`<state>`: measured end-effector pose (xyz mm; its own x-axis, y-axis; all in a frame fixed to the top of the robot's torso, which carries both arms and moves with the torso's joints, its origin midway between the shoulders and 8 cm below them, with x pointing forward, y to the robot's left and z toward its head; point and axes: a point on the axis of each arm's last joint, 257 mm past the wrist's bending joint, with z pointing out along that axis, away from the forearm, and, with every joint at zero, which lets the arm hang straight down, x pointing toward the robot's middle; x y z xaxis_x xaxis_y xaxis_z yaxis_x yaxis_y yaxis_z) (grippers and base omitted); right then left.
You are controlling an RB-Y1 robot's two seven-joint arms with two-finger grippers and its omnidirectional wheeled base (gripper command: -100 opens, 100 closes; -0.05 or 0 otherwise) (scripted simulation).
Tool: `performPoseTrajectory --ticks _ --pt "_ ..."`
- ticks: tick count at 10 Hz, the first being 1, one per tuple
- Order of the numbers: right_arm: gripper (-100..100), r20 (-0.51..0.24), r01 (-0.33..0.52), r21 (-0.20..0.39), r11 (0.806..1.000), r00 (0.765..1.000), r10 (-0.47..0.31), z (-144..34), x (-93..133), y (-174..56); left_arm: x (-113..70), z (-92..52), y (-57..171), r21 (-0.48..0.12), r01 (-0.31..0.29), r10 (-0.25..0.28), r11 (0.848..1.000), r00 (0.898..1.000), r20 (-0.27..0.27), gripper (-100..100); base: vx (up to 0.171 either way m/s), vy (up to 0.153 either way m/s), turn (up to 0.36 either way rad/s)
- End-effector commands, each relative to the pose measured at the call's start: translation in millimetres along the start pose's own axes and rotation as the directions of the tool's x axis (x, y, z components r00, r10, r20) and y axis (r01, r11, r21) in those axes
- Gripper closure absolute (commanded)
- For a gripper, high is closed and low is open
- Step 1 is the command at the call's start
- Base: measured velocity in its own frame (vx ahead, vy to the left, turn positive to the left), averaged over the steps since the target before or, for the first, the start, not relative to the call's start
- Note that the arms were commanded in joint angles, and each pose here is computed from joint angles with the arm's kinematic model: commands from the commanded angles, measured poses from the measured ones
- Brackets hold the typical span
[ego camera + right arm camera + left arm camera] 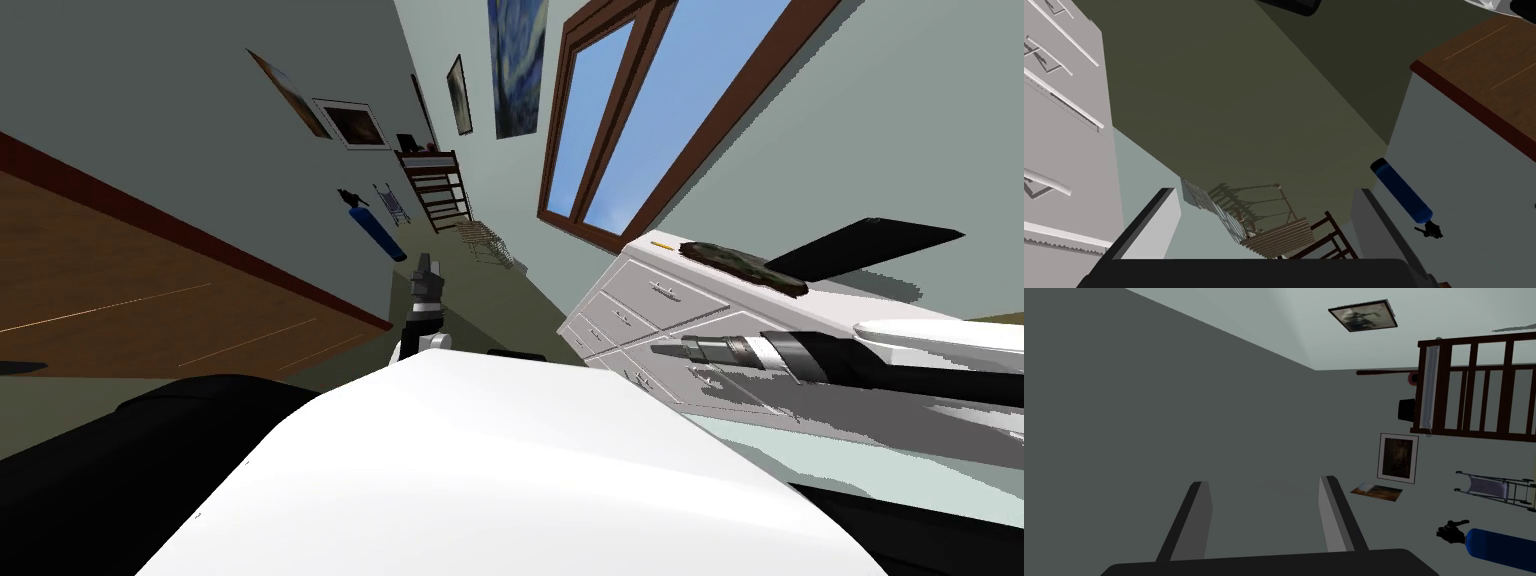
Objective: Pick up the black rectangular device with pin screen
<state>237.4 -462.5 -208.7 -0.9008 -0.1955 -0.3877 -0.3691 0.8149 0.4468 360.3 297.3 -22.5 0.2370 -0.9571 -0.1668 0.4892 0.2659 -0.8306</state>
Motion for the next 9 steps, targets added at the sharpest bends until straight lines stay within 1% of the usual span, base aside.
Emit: performPoseTrajectory --ticks 1,2,3,5,6,7,8,9 --pt "-100 -0.031 0.020 0.037 0.999 0.999 -0.019 -17.0 -4.1 -6.0 0.0 0.0 0.0 0.000 0.000 0.000 1.000 1.000 0.000 0 -0.005 -0.024 -0.005" --pt "-100 -0.057 0.028 0.070 0.997 0.998 -0.024 -38.8 -5.0 -13.9 0.0 0.0 0.0 0.000 0.000 0.000 1.000 1.000 0.000 0 0.002 -0.044 0.204" --pt "-100 -0.076 0.042 0.097 0.994 0.997 -0.035 -48.8 -8.6 -16.9 0.0 0.0 0.0 0.000 0.000 0.000 1.000 1.000 0.000 0 0.000 -0.055 0.182" --pt "-100 -0.096 0.057 0.121 0.991 0.994 -0.046 -58.4 -12.4 -18.5 0.0 0.0 0.0 0.000 0.000 0.000 1.000 1.000 0.000 0 -0.001 -0.016 -0.020" --pt "-100 -0.117 0.065 0.158 0.985 0.992 -0.047 -82.4 -14.9 -24.7 0.0 0.0 0.0 0.000 0.000 0.000 1.000 1.000 0.000 0 0.000 -0.046 0.220" --pt "-100 -0.138 0.081 0.183 0.980 0.989 -0.057 -92.8 -19.5 -25.6 0.0 0.0 0.0 0.000 0.000 0.000 1.000 1.000 0.000 0 0.005 -0.069 0.141" --pt "-100 -0.154 0.094 0.201 0.975 0.986 -0.064 -100.6 -23.0 -26.0 0.0 0.0 0.0 0.000 0.000 0.000 1.000 1.000 0.000 0 0.007 -0.031 -0.001" --pt "-100 -0.167 0.098 0.232 0.968 0.984 -0.060 -122.9 -25.1 -29.2 0.0 0.0 0.0 0.000 0.000 0.000 1.000 1.000 0.000 0 0.011 -0.063 0.170"
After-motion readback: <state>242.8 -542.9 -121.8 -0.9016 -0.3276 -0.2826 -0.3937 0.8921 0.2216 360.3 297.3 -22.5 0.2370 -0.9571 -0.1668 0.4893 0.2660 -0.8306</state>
